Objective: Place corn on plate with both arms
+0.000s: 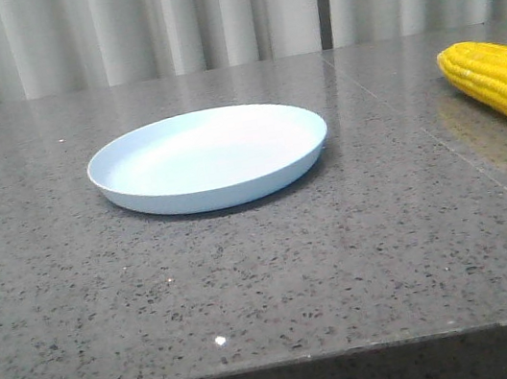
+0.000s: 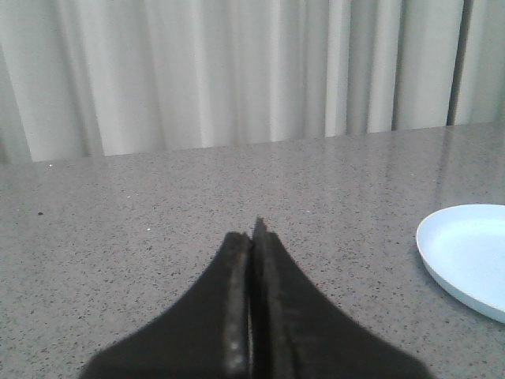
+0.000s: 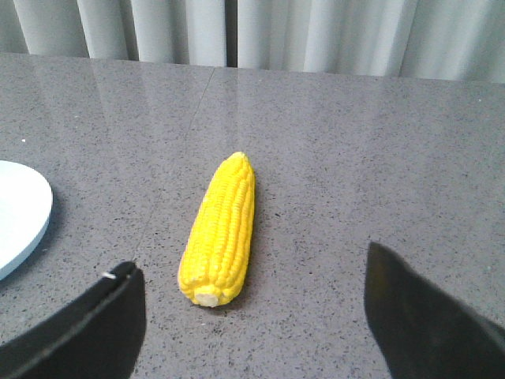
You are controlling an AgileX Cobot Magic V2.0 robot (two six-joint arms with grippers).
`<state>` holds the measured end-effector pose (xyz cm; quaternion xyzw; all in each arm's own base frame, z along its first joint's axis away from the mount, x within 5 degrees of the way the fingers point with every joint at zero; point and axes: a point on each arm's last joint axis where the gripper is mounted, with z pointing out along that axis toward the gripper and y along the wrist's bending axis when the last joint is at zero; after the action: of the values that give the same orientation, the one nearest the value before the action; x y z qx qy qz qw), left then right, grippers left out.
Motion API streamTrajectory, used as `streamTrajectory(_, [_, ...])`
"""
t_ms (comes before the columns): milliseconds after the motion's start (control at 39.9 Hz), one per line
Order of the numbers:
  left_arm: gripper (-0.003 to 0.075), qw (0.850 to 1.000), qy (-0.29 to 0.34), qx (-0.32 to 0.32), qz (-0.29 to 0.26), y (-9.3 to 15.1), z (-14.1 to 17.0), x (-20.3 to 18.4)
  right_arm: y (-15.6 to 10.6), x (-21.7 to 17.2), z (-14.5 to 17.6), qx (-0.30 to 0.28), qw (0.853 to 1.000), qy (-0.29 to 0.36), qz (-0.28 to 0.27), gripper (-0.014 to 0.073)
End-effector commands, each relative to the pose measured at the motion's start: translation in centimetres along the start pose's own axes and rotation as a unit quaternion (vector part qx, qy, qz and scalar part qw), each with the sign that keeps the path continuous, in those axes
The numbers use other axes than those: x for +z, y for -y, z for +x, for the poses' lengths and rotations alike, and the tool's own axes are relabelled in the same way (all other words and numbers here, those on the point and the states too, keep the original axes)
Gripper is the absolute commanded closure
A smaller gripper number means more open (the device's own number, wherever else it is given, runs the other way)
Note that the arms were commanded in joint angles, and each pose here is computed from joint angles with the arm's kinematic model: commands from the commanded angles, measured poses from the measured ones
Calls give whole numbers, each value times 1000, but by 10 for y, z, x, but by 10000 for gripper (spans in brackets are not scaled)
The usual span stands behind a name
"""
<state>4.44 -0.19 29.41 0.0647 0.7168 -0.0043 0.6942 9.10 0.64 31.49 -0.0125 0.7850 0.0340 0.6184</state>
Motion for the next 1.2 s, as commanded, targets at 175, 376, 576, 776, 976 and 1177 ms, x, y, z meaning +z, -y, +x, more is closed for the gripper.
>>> streamTrajectory(175, [741,999,49,2,2,0,-15,-1,0,15,-21,4,1000,-5,1,4])
streamTrajectory(376, [741,999,49,2,2,0,-15,-1,-1,67,-43,16,993,-116,-2,4])
streamTrajectory(576, [741,999,49,2,2,0,-15,-1,-3,126,-57,42,979,-201,-11,4])
streamTrajectory(776, [741,999,49,2,2,0,-15,-1,-2,191,-54,50,965,-258,-10,4])
streamTrajectory(976, [741,999,49,2,2,0,-15,-1,-3,238,-36,59,947,-315,-13,4])
streamTrajectory(1177, [741,999,49,2,2,0,-15,-1,-12,250,-28,53,935,-349,-25,125])
